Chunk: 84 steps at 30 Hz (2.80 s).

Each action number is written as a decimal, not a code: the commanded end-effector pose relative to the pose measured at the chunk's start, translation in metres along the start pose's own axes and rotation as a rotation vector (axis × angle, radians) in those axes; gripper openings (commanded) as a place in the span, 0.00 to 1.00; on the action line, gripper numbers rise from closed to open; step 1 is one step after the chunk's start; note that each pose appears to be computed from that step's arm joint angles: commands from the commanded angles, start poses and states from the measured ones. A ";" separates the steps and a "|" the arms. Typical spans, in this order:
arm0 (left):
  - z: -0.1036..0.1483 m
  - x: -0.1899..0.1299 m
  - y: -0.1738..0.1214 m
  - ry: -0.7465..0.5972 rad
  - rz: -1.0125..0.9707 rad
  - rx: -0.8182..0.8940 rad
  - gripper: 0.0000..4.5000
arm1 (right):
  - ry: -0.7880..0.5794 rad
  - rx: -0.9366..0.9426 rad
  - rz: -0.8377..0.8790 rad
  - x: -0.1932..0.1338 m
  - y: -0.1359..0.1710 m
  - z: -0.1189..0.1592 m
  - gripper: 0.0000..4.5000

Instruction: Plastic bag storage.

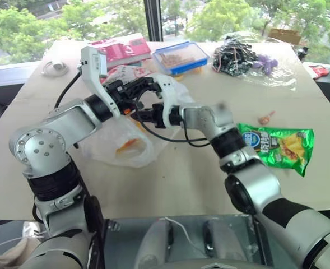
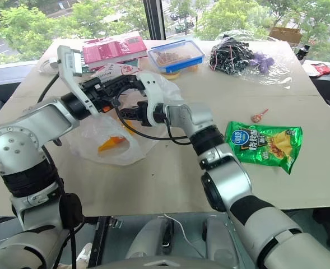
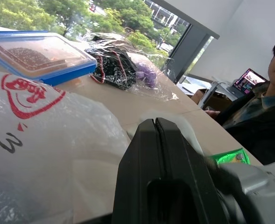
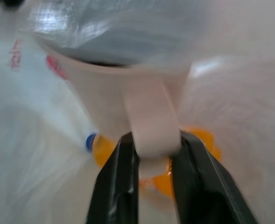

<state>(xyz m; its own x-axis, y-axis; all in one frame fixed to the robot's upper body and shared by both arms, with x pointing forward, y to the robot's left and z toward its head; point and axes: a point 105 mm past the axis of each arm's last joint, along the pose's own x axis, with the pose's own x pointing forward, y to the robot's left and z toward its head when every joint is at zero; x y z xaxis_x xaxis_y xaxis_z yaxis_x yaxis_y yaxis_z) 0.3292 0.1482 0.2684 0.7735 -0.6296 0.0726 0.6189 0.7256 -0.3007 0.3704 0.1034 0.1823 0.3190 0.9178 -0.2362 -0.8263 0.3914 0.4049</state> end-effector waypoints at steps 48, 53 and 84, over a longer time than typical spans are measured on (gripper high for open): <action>-0.025 0.022 -0.008 0.259 -0.025 0.703 0.59 | -0.200 -0.084 -1.114 -0.438 -0.066 -0.058 1.00; -0.039 0.022 -0.002 0.354 0.031 0.934 0.67 | -0.178 -0.070 -1.072 -0.434 -0.069 -0.060 1.00; -0.024 -0.032 -0.014 0.503 0.034 0.739 0.99 | -0.191 -0.031 -0.955 -0.411 -0.072 -0.071 1.00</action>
<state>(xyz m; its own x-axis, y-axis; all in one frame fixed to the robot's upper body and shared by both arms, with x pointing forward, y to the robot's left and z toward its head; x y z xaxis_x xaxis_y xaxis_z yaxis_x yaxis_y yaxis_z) 0.2953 0.1331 0.2366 0.6699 -0.6235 -0.4030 0.7422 0.5759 0.3427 0.2679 -0.3103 0.1776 0.9158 0.2014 -0.3476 -0.1684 0.9780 0.1229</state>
